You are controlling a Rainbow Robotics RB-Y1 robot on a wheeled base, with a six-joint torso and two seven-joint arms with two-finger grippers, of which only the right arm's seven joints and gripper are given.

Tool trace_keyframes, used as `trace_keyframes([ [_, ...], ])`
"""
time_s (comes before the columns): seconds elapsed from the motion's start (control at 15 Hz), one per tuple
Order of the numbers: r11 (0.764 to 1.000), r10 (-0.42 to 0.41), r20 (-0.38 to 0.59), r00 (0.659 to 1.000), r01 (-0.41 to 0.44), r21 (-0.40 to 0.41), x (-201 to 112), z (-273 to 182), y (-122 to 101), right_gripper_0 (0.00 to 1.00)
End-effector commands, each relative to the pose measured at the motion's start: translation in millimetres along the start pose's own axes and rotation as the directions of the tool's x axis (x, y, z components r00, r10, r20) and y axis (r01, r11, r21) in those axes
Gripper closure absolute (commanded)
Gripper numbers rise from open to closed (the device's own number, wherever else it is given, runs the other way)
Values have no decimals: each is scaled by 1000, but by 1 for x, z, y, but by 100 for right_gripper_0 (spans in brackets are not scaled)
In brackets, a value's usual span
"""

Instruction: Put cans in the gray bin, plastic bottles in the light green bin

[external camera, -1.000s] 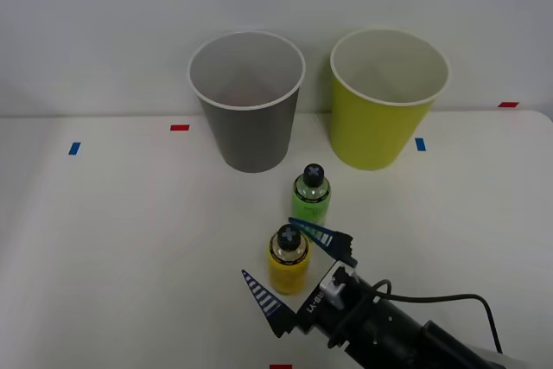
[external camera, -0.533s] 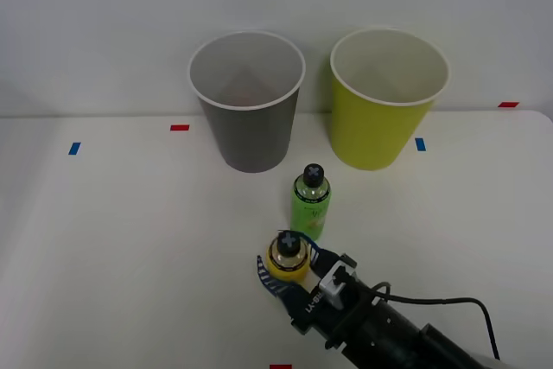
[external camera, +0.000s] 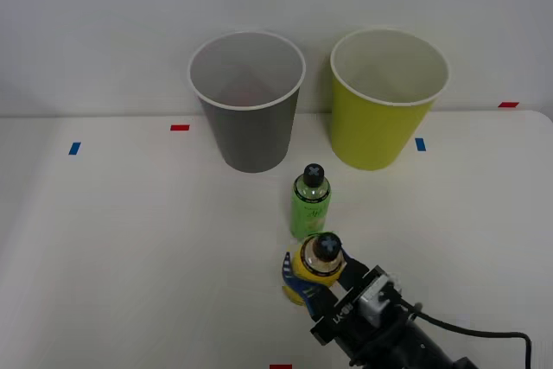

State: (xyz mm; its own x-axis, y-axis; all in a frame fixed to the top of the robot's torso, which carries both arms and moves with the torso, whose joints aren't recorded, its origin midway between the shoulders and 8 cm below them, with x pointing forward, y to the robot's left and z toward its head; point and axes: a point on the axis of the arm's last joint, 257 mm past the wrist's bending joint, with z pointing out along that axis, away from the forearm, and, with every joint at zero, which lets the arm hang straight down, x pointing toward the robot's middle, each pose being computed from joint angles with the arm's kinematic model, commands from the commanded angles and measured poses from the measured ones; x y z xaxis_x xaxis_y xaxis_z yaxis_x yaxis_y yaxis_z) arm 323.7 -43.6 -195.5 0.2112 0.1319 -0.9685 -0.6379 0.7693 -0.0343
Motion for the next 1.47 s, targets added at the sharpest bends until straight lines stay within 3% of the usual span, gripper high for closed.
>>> trace_keyframes([
  [0.07,995,-22,26,999,19,96,-34,-22,-43,100],
  [0.47,967,12,63,998,-27,252,-83,-57,-91,100],
  [0.8,955,123,135,983,-154,254,-145,-51,-106,100],
  [1.07,937,185,307,933,-262,230,-194,-29,-129,100],
  [1.33,935,199,353,914,-285,209,-235,-1,-162,100],
  [1.47,943,167,326,930,-247,222,-249,15,-179,100],
])
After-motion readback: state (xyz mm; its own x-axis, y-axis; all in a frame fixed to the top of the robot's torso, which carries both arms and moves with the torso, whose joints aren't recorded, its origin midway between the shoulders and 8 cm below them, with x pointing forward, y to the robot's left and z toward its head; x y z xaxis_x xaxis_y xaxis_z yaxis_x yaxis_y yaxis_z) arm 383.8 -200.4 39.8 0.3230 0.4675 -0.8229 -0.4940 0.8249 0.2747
